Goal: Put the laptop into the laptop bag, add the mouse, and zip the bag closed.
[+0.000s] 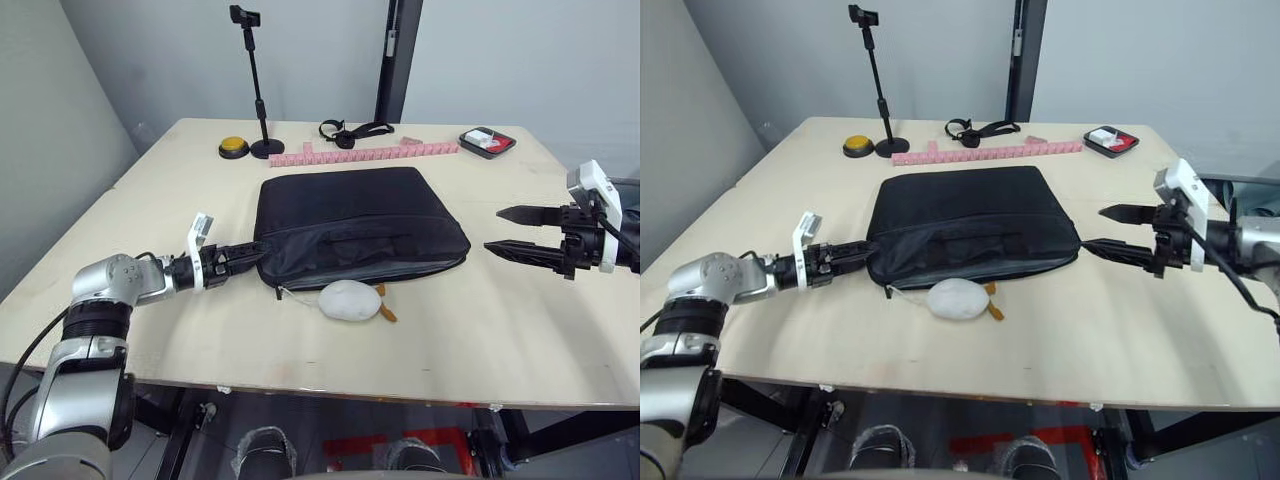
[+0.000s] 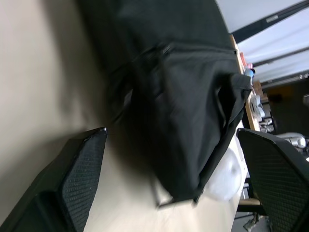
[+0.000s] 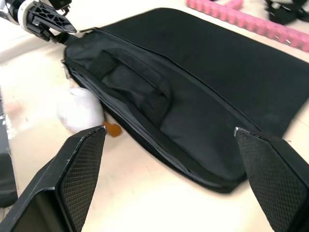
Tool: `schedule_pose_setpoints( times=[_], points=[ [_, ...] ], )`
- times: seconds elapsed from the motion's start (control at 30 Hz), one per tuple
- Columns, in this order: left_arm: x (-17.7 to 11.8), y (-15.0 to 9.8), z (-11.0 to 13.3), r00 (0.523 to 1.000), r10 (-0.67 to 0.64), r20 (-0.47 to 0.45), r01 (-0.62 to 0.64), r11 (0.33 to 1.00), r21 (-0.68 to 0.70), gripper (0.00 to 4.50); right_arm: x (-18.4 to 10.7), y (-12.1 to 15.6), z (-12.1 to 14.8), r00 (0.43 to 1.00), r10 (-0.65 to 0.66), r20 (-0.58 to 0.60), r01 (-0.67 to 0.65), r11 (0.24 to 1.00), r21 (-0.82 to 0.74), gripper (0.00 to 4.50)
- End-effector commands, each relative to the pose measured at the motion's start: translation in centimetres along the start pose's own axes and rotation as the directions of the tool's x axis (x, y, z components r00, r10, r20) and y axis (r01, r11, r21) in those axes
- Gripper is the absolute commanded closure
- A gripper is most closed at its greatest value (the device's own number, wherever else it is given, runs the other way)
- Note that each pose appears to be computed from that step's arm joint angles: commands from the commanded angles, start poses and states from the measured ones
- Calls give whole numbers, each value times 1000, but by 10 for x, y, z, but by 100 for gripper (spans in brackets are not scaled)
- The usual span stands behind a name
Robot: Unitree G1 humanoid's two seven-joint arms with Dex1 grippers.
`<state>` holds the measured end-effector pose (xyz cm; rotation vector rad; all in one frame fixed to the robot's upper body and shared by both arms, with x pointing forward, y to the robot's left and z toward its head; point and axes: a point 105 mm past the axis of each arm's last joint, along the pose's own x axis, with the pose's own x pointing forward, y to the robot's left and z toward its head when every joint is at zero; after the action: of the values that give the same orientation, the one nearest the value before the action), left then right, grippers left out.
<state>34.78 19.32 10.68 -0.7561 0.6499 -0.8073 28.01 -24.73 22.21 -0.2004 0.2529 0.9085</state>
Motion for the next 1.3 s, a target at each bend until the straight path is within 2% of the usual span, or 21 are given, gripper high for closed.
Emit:
schedule_pose_setpoints(
  times=[0.03,0.13,0.23,0.4,0.47,0.7,0.9,1.0,1.13,1.23,1.3],
  points=[
    [11,-10,-4,997,-67,-41,68,998,8,25,-4,1,8,1000,-14,22,14,999,-35,1],
    [14,-13,-5,995,-83,-60,84,996,11,114,2,-4,-2,999,-36,-15,36,999,-15,0],
    [10,-13,-2,995,-78,-68,81,996,34,215,17,-26,-20,989,-133,-64,137,988,71,0],
    [3,-12,8,998,-32,-62,37,996,77,396,35,-60,-52,941,-296,-162,326,922,207,0],
    [0,-14,12,998,-25,-53,30,995,98,446,44,-61,-59,938,-305,-168,342,896,283,0],
    [-9,-17,14,998,-25,-52,30,995,97,449,71,-48,-53,971,-231,-58,231,855,464,0],
    [-28,-10,18,997,16,-81,-6,992,125,449,84,-37,-68,977,-188,-101,213,859,465,0],
    [-37,-5,24,995,52,-83,-40,989,141,449,83,-43,-79,965,-219,-143,261,854,451,0],
    [-39,-8,29,995,45,-91,-32,990,140,449,89,-40,-81,976,-183,-122,220,838,499,0],
    [-37,-9,26,993,37,-108,-22,991,134,450,102,-26,-76,991,-115,-73,136,830,540,78],
    [-35,-9,24,993,32,-114,-17,992,129,450,110,-17,-78,993,-88,-74,114,834,539,146]
  ],
)
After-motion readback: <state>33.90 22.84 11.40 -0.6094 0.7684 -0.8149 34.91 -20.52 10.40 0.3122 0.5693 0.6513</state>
